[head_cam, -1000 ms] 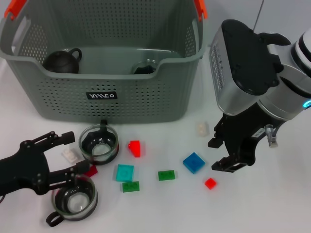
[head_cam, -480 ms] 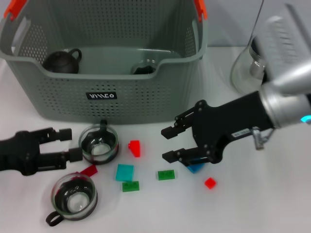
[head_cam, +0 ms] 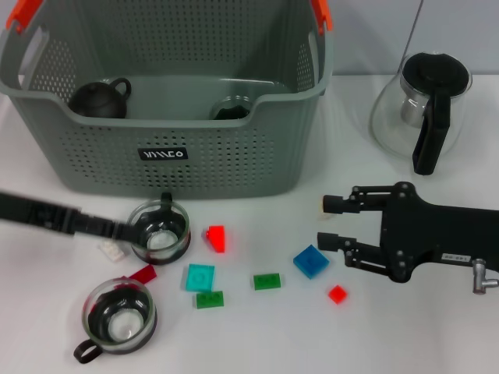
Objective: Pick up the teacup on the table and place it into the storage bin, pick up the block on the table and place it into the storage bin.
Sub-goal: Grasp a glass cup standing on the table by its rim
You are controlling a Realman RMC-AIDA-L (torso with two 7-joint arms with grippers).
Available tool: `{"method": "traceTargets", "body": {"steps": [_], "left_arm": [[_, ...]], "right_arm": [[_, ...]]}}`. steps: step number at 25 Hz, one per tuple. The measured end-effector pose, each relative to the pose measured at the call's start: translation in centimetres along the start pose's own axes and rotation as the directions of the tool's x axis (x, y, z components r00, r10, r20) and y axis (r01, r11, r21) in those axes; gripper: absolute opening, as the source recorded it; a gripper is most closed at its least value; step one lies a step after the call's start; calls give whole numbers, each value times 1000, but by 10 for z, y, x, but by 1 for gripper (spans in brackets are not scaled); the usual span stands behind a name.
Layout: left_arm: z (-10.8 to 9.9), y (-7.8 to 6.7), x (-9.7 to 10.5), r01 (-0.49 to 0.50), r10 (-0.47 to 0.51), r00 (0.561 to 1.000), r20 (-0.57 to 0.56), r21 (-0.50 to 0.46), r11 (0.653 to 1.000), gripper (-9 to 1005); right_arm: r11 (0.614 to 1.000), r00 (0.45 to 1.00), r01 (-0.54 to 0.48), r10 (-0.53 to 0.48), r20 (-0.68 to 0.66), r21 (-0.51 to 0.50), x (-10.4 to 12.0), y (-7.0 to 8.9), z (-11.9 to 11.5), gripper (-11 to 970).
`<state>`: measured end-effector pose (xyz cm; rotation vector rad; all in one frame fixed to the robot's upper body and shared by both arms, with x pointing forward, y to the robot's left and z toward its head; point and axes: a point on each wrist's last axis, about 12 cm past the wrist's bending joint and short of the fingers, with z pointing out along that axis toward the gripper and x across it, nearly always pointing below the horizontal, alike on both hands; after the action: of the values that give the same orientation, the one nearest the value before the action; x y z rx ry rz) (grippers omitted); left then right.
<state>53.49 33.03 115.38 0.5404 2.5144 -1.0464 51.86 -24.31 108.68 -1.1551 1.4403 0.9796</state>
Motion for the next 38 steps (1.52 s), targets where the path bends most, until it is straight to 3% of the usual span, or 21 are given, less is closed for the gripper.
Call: {"method": "traceTargets", "body": {"steps": [2, 7, 10, 14, 18, 28, 38], "left_arm": [[0, -16, -28, -13, 8, 998, -55, -96, 995, 812], [16, -42, -63, -161, 106, 969, -225, -244, 956, 811], [31, -56, -73, -329, 241, 912, -331, -242, 913, 811], [47, -67, -72, -542, 442, 797, -410, -166, 824, 809], [52, -68, -69, -615, 514, 749, -418, -153, 773, 807], [79, -51, -73, -614, 480, 754, -448, -221, 758, 802], [93, -44, -82, -605, 462, 766, -446, -259, 753, 797]], "right_arm": [[1000, 1000, -4, 3, 15, 14, 5, 2, -2, 492], [1000, 1000, -12, 12, 13, 13, 7, 4, -2, 492], [1000, 1000, -10, 10, 16, 8, 7, 4, -1, 490], [1000, 1000, -7, 7, 16, 8, 6, 3, -1, 490], [1000, 1000, -6, 6, 19, 4, 5, 3, -1, 493], [1000, 1000, -5, 5, 20, 4, 5, 2, -1, 492], [1000, 1000, -8, 8, 19, 10, 6, 3, -2, 491]]}}
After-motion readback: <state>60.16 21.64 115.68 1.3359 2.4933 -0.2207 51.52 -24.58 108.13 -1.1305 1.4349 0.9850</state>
